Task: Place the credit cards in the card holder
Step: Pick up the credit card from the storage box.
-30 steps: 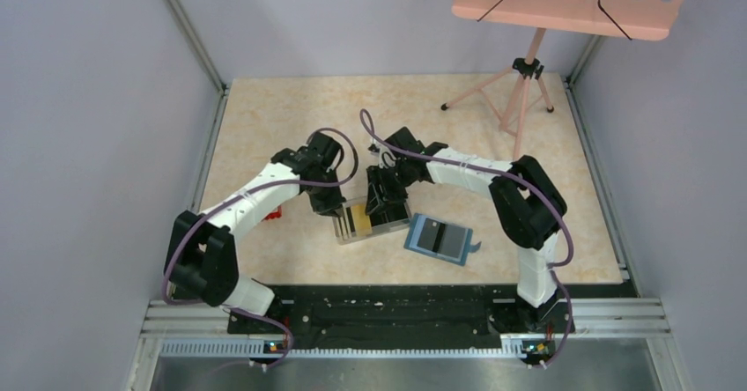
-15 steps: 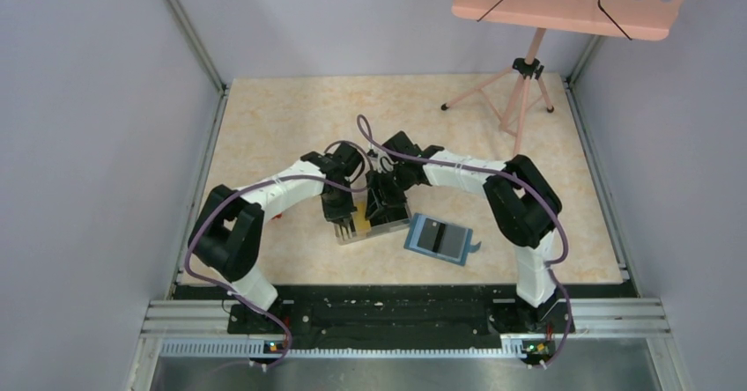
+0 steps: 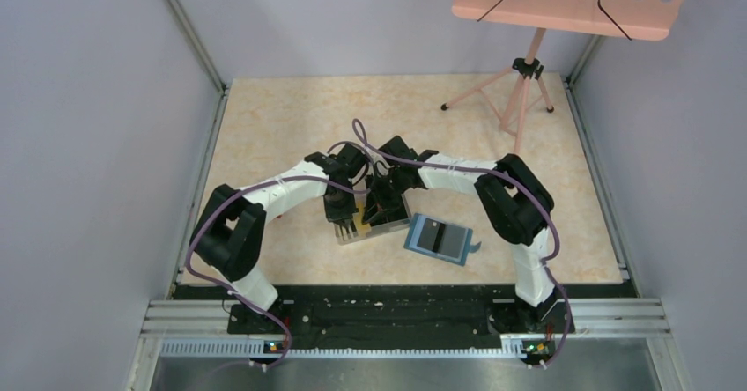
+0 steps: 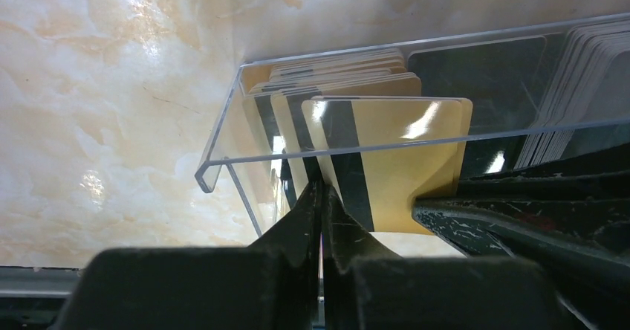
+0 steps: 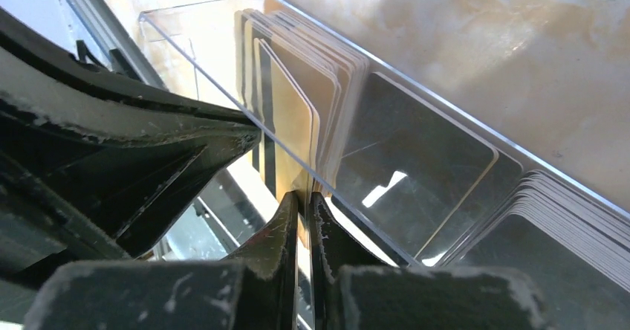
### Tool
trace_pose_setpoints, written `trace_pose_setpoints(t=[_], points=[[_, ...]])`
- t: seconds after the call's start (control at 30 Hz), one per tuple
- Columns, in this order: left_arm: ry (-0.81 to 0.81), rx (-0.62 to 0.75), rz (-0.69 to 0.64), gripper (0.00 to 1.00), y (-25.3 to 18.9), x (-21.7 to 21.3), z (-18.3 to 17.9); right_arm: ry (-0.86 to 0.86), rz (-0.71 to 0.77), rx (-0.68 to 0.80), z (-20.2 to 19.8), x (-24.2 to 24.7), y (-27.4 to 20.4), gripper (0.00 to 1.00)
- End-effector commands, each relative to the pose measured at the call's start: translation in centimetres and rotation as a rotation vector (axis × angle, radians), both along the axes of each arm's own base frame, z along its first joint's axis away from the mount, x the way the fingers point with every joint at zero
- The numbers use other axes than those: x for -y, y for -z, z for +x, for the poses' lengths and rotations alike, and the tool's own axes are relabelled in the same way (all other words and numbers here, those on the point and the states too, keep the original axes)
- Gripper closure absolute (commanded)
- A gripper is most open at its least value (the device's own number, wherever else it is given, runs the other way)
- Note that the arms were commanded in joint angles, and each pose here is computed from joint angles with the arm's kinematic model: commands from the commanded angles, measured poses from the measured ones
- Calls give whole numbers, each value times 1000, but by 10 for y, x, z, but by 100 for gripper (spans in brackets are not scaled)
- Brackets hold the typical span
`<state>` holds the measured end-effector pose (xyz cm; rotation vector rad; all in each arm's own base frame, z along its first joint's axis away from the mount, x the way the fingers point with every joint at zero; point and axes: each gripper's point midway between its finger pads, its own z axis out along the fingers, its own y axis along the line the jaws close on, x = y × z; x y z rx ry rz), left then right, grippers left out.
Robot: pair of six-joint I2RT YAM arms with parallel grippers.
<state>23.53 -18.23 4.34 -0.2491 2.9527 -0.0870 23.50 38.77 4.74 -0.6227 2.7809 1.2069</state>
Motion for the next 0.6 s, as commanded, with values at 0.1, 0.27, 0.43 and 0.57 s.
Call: trace_pose_setpoints(t=[0.1,0.27,0.43,0.57], points=[[-12,21,33,85,0,-4,2,-26,18,33,-2,-6,-7,100],[-20,91,-9,63,-25,-2,7,-29,52,78,0,-6,-29,87],[-37,172,-100,58,-51,4,15,-27,79,92,3,-4,-42,83],[-49,208,-183,58,-65,8,18,-19,95,84,3,-2,-49,100]])
